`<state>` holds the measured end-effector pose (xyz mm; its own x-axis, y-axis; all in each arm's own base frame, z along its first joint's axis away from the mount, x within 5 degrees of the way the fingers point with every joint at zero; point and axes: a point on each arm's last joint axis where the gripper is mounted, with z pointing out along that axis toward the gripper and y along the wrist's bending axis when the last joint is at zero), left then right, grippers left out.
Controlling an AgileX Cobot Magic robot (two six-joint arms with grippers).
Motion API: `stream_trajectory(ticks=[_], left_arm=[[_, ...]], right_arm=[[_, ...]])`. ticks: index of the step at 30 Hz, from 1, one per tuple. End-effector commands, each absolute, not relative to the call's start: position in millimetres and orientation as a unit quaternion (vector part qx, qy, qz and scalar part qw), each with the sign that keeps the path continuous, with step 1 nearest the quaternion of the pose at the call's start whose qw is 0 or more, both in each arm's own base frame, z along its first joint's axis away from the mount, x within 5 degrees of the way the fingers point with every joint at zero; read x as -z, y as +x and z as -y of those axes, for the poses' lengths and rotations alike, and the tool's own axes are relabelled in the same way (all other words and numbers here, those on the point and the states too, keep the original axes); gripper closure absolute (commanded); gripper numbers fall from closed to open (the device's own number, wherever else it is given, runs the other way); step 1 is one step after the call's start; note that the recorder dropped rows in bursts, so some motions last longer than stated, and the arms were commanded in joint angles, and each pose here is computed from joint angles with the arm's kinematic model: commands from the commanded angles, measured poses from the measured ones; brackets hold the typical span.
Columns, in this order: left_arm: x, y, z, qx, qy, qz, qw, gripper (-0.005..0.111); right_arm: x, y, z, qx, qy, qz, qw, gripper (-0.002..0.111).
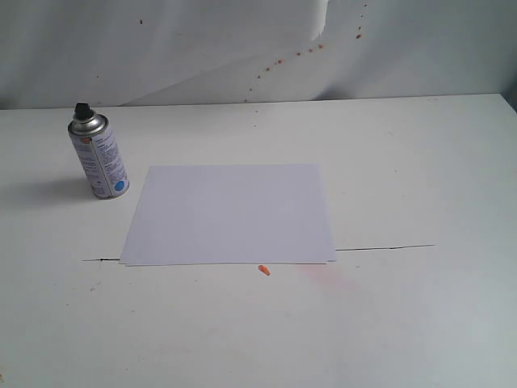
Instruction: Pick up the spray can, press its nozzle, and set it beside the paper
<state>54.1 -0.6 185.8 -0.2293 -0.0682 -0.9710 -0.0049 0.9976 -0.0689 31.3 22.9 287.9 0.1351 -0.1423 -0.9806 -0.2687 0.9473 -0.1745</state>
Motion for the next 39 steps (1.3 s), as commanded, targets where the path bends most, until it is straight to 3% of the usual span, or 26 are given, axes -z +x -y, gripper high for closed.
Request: stream_trajectory(ticks=[1,4,6,8,11,16,24,39], left_arm=[[-185.0,54.2,0.9,0.028,-0.022,-0.782,0.623,0.106],[-185.0,54.2,0.9,0.028,-0.022,-0.782,0.623,0.106],[-185.0,54.2,0.9,0.028,-0.022,-0.782,0.623,0.106],[-185.0,54.2,0.9,0.028,-0.022,-0.782,0.623,0.106],[-185.0,54.2,0.9,0.028,-0.022,-0.782,0.623,0.106],[-185.0,54.2,0.9,0.028,-0.022,-0.782,0.623,0.106],[-185.0,54.2,0.9,0.028,-0.022,-0.782,0.623,0.106],[-185.0,54.2,0.9,0.028,-0.022,-0.782,0.623,0.106]], right_arm=[[-286.2,31.6,-22.5,-0.042,-0.156,-0.656,0.738,0.108],[-285.6,31.9,-21.8,-0.027,-0.163,-0.656,0.736,0.108],[-274.2,32.3,-21.0,-0.051,-0.142,-0.707,0.691,0.108],[-260.0,36.8,-11.6,-0.067,-0.047,-0.749,0.658,0.108],[-238.0,44.8,-6.0,-0.054,-0.010,-0.762,0.646,0.108],[-220.3,50.2,-3.2,-0.015,-0.032,-0.765,0.644,0.108],[-190.3,53.5,-8.1,-0.055,-0.046,-0.773,0.631,0.108],[-182.5,52.8,-8.8,-0.059,-0.048,-0.789,0.609,0.108]])
